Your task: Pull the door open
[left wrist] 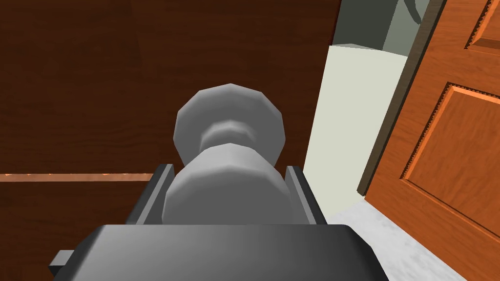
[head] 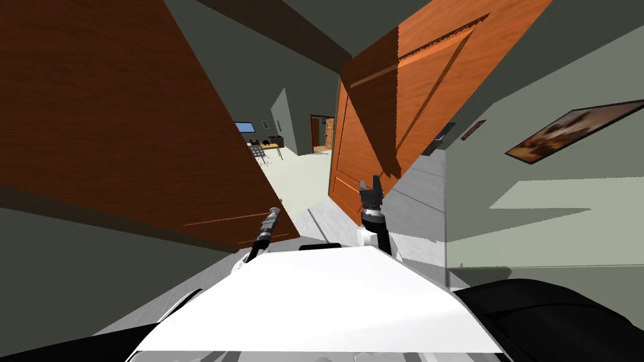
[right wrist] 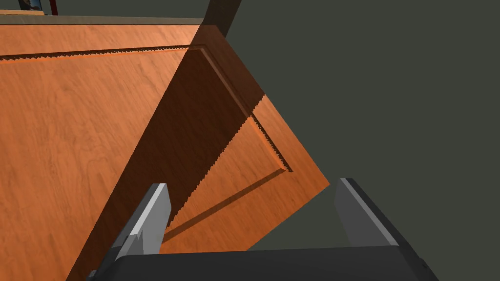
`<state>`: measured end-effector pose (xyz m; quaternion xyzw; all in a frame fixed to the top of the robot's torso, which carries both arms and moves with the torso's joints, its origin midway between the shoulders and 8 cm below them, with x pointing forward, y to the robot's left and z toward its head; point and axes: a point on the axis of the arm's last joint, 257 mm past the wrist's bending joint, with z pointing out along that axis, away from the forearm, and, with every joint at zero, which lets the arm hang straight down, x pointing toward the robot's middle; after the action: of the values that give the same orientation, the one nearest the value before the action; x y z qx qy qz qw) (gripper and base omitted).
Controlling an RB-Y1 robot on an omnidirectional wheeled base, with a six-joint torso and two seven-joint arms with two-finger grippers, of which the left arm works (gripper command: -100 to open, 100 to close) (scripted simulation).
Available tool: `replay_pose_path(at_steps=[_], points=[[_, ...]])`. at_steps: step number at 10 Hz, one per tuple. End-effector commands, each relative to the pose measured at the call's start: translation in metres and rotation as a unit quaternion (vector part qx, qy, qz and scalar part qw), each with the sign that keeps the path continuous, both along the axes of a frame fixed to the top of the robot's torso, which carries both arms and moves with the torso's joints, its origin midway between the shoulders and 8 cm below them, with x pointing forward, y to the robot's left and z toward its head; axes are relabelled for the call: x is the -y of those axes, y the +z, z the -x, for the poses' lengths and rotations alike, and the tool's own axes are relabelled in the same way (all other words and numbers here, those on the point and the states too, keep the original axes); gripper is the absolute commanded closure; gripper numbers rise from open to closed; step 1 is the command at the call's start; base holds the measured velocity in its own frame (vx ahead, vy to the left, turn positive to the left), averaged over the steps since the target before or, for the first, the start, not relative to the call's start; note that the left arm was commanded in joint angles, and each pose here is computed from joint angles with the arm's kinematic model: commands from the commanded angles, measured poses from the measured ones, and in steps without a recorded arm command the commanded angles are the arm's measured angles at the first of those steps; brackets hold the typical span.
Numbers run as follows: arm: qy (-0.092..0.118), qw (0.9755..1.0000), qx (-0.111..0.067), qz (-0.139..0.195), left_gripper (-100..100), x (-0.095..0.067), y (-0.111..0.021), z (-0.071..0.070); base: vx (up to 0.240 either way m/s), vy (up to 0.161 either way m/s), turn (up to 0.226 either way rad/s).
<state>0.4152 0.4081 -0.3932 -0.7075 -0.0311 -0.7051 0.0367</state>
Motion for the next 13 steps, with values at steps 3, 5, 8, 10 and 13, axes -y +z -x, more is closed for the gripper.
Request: replay_pose_path(at_steps=[3, 5, 8, 10, 13], points=[[-0.039, 0.9992, 0.002, 0.002, 100, 0.007, 0.001, 0.015, -0.259, 0.069, -0.104], [-0.044, 0.9990, -0.002, 0.002, 100, 0.009, -0.002, 0.018, -0.175, 0.049, -0.059], [-0.071, 0.9975, -0.001, 0.002, 100, 0.007, -0.002, 0.043, -0.202, 0.075, -0.136], [-0.086, 0.9963, 0.001, 0.002, 100, 0.006, -0.001, 0.055, -0.201, 0.068, -0.135], [-0.099, 0.9951, 0.001, 0.003, 100, 0.005, 0.001, 0.066, -0.162, 0.057, -0.073]])
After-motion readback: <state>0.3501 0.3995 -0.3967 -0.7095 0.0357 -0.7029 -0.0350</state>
